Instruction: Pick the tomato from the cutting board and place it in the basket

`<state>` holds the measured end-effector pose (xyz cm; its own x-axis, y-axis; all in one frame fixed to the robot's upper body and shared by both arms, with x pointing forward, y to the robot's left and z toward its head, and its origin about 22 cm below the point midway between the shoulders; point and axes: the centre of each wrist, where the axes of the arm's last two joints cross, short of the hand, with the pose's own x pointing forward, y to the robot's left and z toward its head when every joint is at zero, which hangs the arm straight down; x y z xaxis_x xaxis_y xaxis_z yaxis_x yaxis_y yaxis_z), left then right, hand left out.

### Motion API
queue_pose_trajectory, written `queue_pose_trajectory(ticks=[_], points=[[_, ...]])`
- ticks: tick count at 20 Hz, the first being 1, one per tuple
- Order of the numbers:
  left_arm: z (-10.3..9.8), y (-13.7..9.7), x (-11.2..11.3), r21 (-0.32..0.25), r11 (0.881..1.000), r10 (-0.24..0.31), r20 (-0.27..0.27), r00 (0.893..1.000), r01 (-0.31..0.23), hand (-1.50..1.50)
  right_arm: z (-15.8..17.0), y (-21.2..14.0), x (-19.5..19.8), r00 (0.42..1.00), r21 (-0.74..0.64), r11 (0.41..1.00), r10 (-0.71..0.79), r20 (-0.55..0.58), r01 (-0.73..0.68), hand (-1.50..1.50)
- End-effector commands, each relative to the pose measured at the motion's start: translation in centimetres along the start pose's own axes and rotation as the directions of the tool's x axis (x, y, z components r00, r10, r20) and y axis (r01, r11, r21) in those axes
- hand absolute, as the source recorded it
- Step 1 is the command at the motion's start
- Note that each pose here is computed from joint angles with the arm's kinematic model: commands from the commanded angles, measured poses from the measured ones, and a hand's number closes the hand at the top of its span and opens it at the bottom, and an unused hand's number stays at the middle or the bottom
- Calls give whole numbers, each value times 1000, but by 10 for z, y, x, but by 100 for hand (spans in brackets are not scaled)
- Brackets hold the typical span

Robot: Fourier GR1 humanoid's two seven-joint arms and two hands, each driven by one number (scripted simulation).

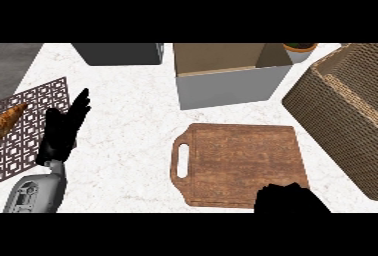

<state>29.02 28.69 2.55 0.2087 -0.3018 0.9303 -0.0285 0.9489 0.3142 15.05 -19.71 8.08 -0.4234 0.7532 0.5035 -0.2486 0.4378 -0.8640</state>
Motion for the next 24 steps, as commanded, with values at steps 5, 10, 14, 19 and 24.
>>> queue_pose_trajectory(ticks=[5,10,14,19,24], points=[[-2,9,2,14,1000,-2,3,1000,2,0,49,-79,58,982,-221,957,-174,71,186,150],[-6,5,8,-7,1000,-9,6,1000,9,0,38,-97,56,984,-290,941,-165,60,175,150],[1,-7,11,-19,1000,-6,17,1000,6,0,19,-110,58,984,-310,935,-176,18,173,150],[-5,-18,5,-21,1000,-1,-2,1000,1,0,2,-141,59,990,-401,910,-131,-46,102,150],[-2,-11,5,-4,1000,4,-3,1000,-5,0,-11,-207,38,960,-394,898,93,-265,-196,150]])
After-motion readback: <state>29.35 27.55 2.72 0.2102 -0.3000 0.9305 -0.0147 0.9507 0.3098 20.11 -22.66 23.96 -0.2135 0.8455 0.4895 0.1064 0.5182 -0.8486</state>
